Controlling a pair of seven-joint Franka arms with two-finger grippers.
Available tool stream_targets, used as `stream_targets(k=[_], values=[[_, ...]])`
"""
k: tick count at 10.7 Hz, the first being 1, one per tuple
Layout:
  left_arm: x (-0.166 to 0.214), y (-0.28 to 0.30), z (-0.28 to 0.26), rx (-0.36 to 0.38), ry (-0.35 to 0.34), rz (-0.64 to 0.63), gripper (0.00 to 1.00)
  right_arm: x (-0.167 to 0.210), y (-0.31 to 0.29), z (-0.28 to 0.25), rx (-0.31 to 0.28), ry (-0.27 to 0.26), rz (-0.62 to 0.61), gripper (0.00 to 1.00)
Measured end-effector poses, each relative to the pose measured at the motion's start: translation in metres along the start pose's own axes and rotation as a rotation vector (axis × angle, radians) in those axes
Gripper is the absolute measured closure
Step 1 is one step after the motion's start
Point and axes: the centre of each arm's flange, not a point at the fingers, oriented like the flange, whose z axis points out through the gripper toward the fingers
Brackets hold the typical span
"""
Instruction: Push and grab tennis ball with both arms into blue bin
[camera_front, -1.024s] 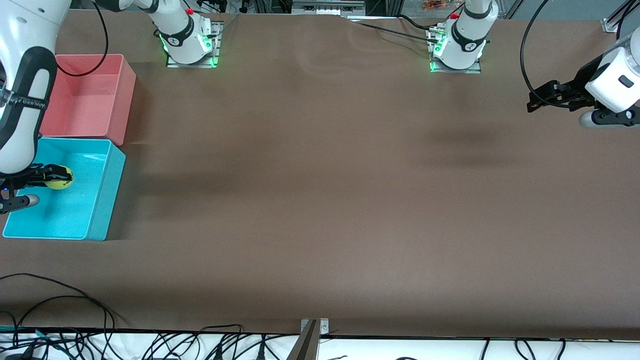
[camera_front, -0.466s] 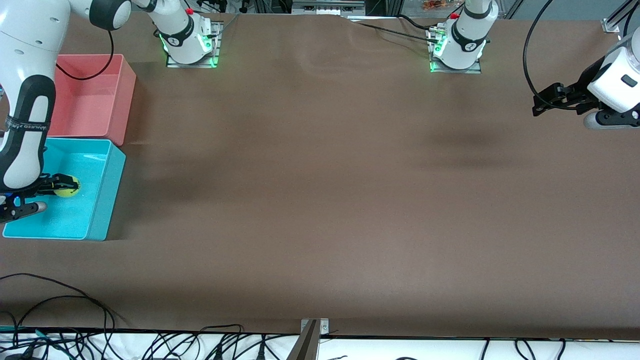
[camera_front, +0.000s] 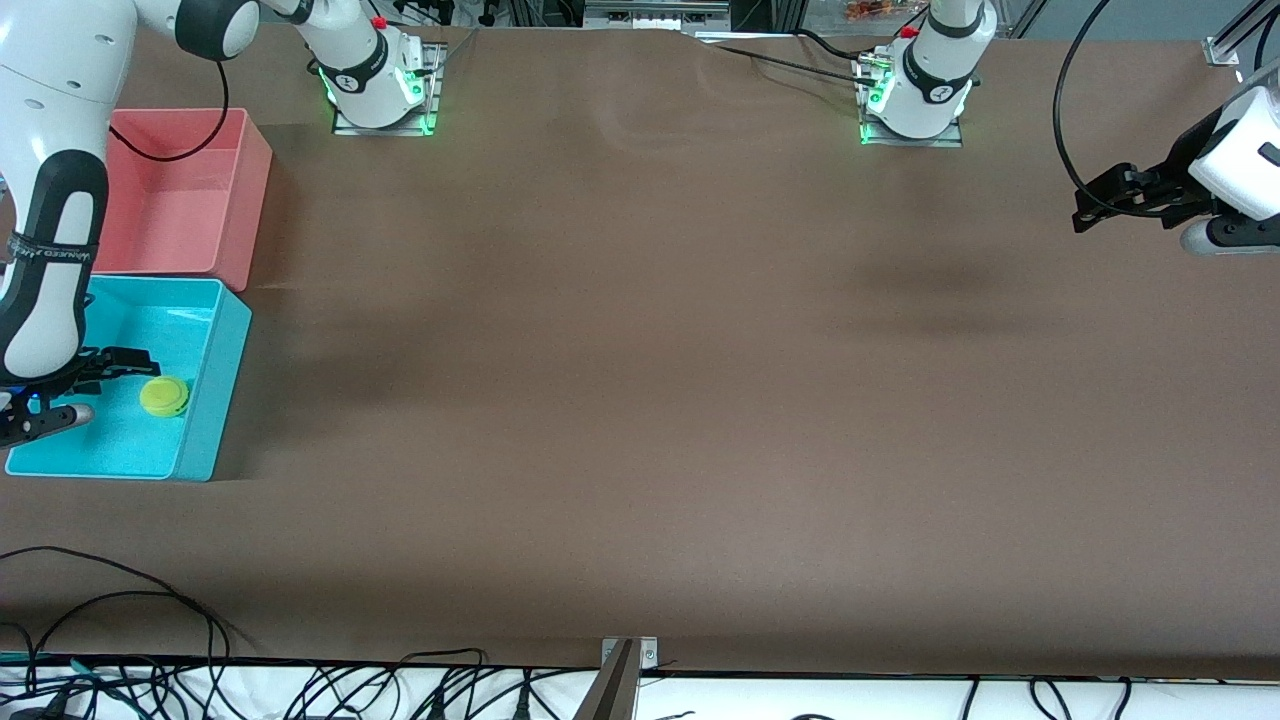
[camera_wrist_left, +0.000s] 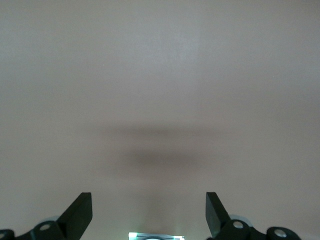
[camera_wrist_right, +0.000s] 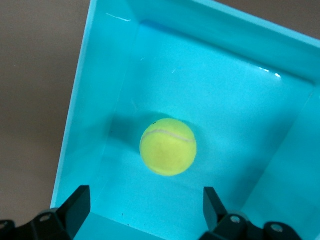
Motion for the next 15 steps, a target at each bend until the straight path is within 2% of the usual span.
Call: stream_targets(k=[3,8,11,15], values=[[0.005,0.003,-0.003,-0.003,0.039,0.004,0.0,0.006,-0.008,-0.016,0.013,0.002,-0.025,0.0],[0.009,0.002,0.01,-0.004,0.049,0.004,0.0,0.029,-0.046,-0.108,0.046,0.028,-0.122,0.0],[0.009,0.001,0.01,-0.004,0.05,0.002,0.0,0.037,-0.078,-0.176,0.021,0.078,-0.19,0.0],[0.01,0.001,0.01,-0.004,0.053,0.001,0.0,0.038,-0.129,-0.224,0.031,0.116,-0.269,0.0]])
